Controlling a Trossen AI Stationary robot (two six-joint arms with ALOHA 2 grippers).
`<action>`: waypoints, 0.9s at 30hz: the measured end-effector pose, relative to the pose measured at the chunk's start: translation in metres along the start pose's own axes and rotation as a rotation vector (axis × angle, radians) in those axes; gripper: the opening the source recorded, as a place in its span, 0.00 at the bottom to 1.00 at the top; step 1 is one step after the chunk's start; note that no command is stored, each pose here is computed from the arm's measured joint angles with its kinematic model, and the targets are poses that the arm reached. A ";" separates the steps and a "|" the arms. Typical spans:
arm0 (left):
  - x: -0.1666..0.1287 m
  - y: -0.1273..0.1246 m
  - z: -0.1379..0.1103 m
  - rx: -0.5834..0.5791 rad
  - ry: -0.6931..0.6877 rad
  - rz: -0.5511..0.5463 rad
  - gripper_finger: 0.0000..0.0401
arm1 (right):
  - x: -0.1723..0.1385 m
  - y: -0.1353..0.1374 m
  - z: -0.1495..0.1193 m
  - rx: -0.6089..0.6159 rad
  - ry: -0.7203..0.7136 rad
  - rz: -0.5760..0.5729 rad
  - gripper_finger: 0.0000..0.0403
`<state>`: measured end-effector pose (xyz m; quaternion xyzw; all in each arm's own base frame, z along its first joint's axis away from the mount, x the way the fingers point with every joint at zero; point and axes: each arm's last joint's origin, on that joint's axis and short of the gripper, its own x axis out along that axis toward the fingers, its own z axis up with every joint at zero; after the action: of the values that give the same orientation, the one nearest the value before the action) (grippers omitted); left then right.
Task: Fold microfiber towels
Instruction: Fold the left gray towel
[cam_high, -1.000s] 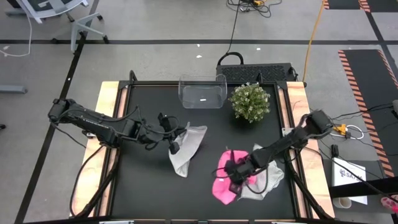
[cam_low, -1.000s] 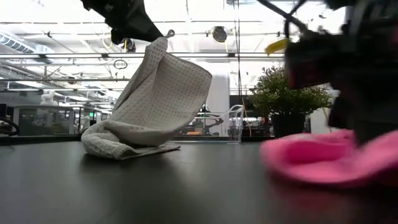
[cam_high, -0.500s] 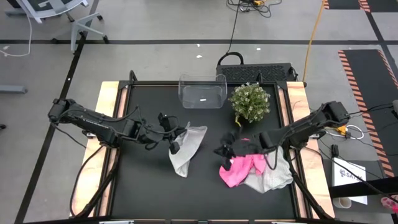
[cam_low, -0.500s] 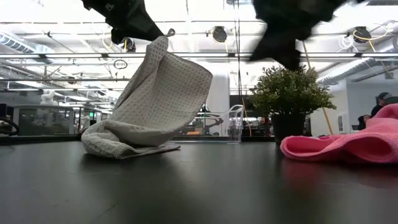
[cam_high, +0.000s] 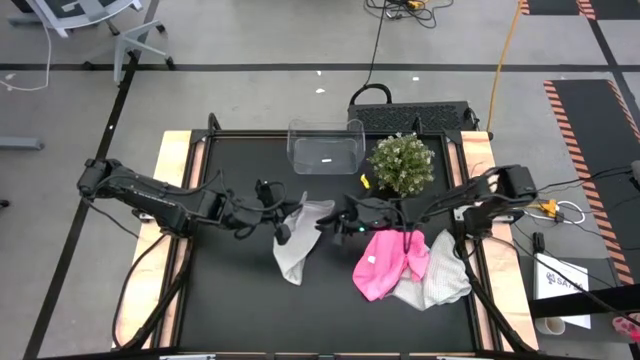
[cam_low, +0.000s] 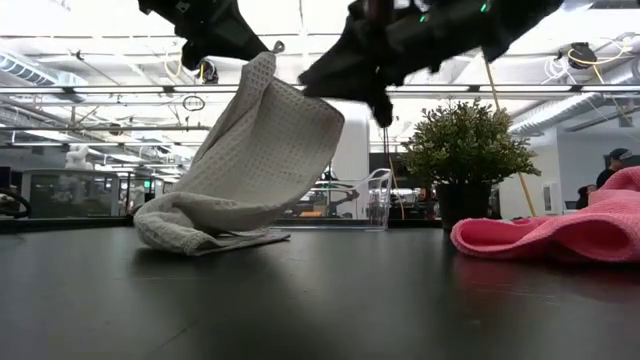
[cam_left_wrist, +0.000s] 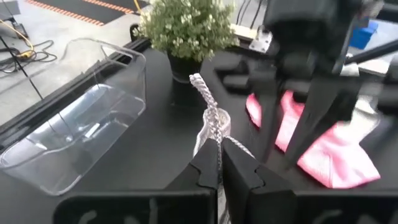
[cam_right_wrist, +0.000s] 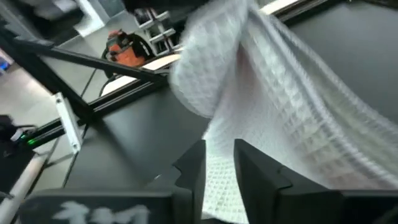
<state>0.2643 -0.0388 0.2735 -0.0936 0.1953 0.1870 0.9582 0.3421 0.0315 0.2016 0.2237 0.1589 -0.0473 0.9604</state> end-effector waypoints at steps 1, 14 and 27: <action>0.000 0.001 0.001 0.000 -0.003 0.003 0.03 | 0.004 -0.003 -0.002 0.013 -0.007 0.007 0.22; 0.005 0.006 0.002 0.022 0.000 0.025 0.01 | 0.034 -0.002 0.032 -0.027 -0.156 0.064 0.34; 0.022 0.000 -0.007 0.026 0.011 0.020 0.03 | 0.037 -0.007 0.040 -0.077 -0.014 -0.043 0.34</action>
<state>0.2809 -0.0338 0.2587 -0.0803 0.2037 0.1933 0.9564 0.3870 0.0065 0.2208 0.1828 0.1588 -0.0636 0.9682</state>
